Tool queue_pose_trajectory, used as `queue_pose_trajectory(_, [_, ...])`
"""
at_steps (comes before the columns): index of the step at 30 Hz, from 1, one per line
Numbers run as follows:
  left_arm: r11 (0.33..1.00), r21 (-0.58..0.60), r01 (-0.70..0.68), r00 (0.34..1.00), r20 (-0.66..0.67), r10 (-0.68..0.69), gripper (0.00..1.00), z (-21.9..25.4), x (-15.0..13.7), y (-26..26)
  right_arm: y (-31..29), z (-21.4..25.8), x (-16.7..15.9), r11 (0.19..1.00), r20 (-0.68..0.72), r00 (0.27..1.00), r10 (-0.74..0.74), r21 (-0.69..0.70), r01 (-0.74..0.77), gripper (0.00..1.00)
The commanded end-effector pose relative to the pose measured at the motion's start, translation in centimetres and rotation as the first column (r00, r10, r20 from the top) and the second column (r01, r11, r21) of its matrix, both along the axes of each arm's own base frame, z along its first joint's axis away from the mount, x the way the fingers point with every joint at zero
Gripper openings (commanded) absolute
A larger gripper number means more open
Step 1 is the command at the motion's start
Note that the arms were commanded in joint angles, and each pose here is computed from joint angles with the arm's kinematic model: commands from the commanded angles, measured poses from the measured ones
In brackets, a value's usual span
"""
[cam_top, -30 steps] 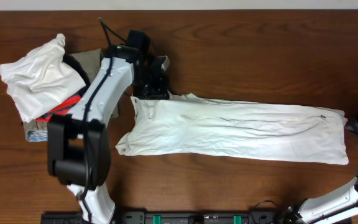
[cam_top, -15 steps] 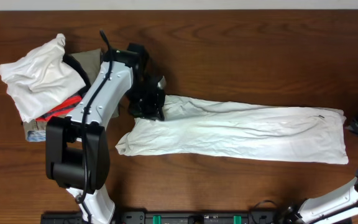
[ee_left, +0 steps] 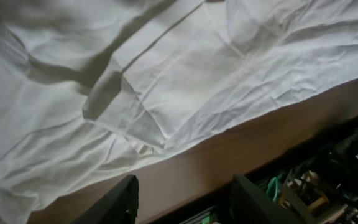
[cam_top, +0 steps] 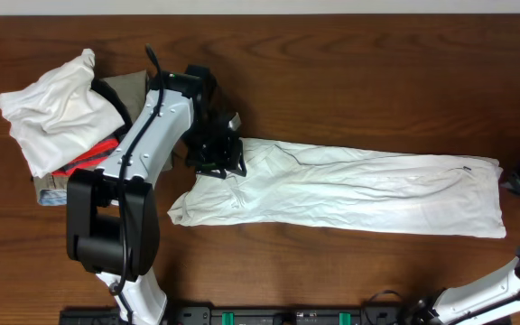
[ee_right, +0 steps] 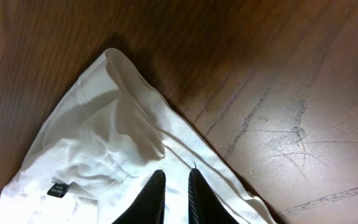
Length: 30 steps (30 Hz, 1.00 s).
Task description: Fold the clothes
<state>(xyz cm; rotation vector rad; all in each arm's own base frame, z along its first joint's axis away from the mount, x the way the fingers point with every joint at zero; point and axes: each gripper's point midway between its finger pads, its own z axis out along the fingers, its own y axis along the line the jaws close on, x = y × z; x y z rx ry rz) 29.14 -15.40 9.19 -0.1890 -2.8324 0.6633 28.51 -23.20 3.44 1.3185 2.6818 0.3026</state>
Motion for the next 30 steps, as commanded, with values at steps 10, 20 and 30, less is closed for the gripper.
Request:
queue_pose_trajectory(10, [0.999,-0.016,0.047,0.995,0.088,-0.046,0.49,-1.4,1.8,-1.9,1.7,0.6,1.6,0.998,0.074,0.996,0.042,0.046,-0.045,0.3])
queue_pose_trajectory(20, [0.998,-0.008,0.066,0.993,0.099,-0.064,0.49,-2.3,2.1,-2.4,4.1,-1.2,2.8,0.99,0.055,0.991,0.125,0.064,-0.128,0.33])
queue_pose_trajectory(30, [0.998,-0.007,0.066,0.993,0.097,-0.065,0.49,-2.3,2.0,-2.4,3.0,-2.1,1.3,0.991,0.001,0.992,0.124,0.05,-0.124,0.36])
